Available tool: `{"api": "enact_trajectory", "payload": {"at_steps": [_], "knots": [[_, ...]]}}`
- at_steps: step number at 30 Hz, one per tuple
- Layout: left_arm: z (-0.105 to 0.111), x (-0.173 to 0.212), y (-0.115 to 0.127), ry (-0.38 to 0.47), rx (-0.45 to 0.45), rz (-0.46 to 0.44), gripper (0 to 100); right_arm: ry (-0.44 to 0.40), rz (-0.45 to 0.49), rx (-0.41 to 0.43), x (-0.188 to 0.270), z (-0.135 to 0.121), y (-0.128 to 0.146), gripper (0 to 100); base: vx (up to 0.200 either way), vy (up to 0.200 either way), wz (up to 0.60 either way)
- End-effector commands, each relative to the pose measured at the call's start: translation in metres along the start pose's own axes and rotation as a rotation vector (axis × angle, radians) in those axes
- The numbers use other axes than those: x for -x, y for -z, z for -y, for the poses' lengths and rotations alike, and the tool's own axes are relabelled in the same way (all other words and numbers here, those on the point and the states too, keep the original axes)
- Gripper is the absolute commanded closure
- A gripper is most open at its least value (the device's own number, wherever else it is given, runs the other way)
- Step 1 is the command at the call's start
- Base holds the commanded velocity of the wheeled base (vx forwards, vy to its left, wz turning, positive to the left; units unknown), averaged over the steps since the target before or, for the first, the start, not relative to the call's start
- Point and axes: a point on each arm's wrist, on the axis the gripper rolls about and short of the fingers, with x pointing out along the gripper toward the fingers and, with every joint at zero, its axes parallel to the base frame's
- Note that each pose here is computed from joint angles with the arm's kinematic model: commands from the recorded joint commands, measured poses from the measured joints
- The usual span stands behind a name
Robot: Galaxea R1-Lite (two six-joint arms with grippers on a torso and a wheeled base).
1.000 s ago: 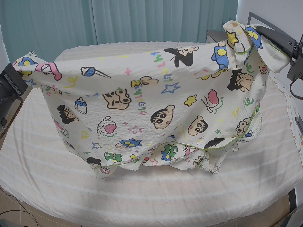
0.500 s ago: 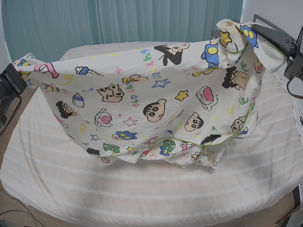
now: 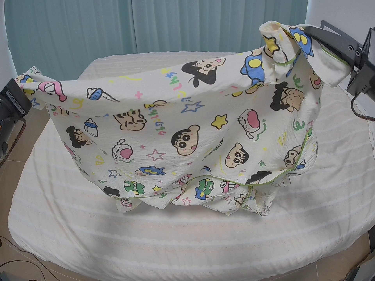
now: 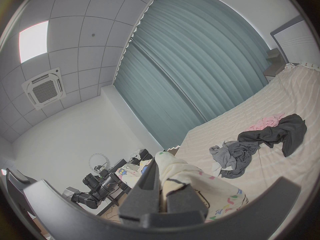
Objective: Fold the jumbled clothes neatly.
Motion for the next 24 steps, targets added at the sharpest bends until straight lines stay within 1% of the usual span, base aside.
{"api": "enact_trajectory", "payload": {"at_steps": [1,18,24], "knots": [[-0.0013,-0.0004,-0.0007,-0.008,-0.002,0.005,100,0.003,-0.006,-0.001,-0.0024,0.0010,0.0015,100,0.000,0.200,0.00],[-0.0035,0.0002,-0.0025,-0.023,-0.004,0.015,100,0.003,-0.006,0.001,-0.0019,0.0010,0.0015,100,0.000,0.200,0.00],[-0.0042,0.0011,0.0003,-0.024,-0.008,0.005,100,0.004,-0.009,-0.001,-0.0019,0.0015,0.0023,100,0.000,0.200,0.00]]}}
